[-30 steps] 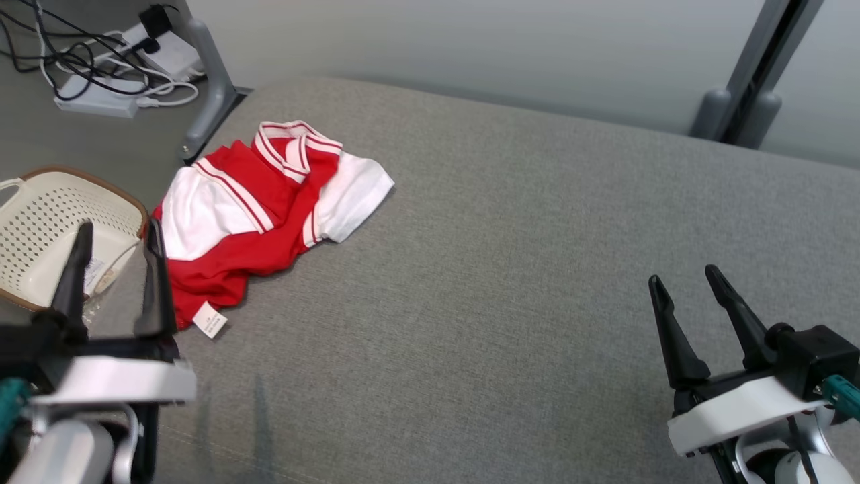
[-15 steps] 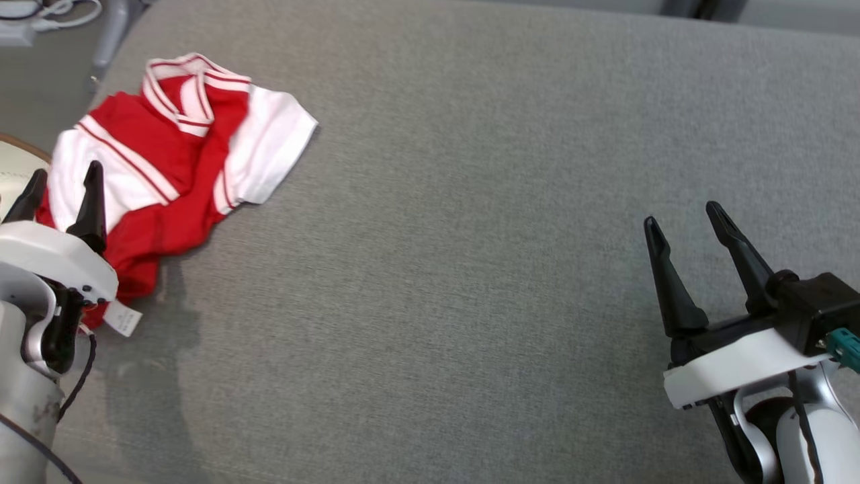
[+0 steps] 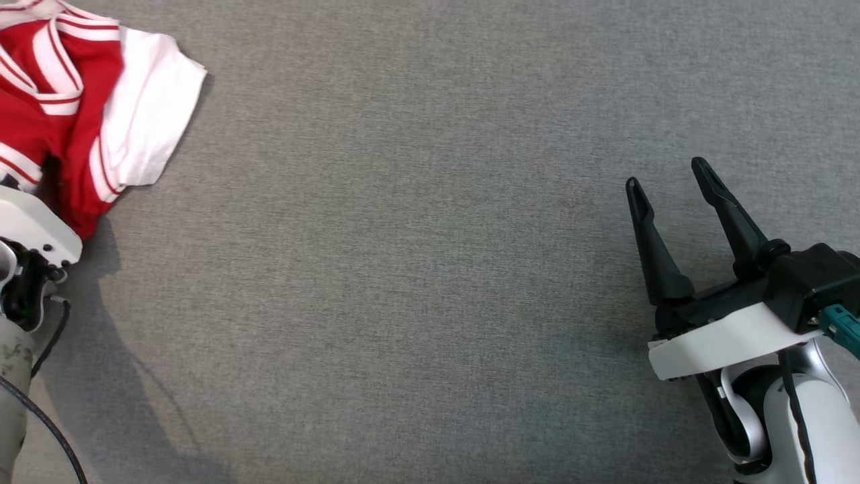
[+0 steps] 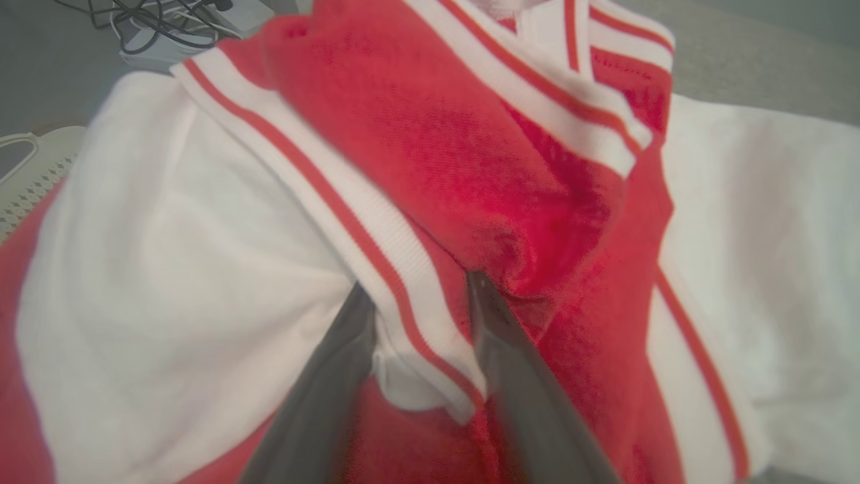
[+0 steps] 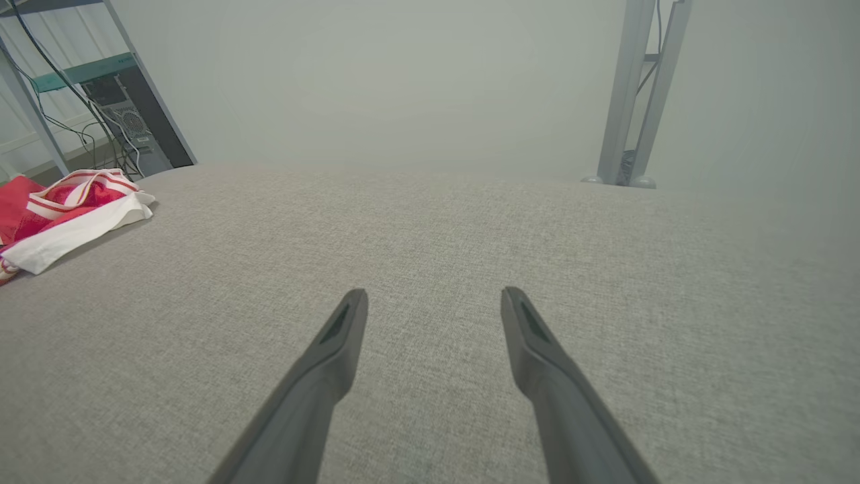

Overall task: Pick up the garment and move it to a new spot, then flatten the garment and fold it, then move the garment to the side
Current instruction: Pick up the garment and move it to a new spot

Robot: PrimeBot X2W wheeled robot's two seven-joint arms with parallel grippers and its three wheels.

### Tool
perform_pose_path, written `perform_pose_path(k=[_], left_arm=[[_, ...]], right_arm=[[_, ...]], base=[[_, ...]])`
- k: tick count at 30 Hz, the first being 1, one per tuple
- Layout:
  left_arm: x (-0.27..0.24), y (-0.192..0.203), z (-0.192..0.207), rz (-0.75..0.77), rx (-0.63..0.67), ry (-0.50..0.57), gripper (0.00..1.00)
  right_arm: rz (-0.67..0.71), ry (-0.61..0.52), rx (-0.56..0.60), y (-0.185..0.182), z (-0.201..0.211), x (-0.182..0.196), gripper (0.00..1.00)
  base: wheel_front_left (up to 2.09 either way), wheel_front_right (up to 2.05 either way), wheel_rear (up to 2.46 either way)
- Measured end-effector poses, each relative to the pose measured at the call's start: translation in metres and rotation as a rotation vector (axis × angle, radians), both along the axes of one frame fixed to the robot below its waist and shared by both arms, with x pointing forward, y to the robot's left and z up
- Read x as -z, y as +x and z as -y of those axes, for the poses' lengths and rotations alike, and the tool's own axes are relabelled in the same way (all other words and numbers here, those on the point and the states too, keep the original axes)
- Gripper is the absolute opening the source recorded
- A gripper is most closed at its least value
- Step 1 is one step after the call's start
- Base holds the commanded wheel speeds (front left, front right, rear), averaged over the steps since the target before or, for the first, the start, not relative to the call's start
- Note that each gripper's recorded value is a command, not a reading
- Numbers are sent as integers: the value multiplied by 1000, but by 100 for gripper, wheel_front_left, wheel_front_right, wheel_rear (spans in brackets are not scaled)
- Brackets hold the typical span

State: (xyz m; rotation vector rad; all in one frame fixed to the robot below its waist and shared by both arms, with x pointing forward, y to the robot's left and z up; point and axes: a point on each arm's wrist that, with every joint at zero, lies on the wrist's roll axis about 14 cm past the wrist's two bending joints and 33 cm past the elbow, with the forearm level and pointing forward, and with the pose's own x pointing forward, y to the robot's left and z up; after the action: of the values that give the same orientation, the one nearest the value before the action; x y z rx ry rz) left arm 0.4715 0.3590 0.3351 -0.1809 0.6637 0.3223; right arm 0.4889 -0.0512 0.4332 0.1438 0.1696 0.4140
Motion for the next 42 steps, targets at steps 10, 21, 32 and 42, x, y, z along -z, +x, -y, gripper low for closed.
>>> perform_pose_path(k=[10, 21, 32, 42], left_arm=[[-53, 31, -13, 226, 2, 124, 0], [-171, 38, -5, 552, 42, 226, 0], [-214, -39, 55, 719, 82, 189, 0], [-228, -88, 109, 753, 116, 121, 0]], right_arm=[[59, 4, 27, -2, 9, -18, 100], [131, 34, 44, -29, 15, -60, 100], [196, 42, 98, -73, 38, -98, 100], [219, 39, 164, -91, 62, -110, 100]], base=[[0, 0, 0], [0, 0, 0], [0, 0, 0], [0, 0, 0]])
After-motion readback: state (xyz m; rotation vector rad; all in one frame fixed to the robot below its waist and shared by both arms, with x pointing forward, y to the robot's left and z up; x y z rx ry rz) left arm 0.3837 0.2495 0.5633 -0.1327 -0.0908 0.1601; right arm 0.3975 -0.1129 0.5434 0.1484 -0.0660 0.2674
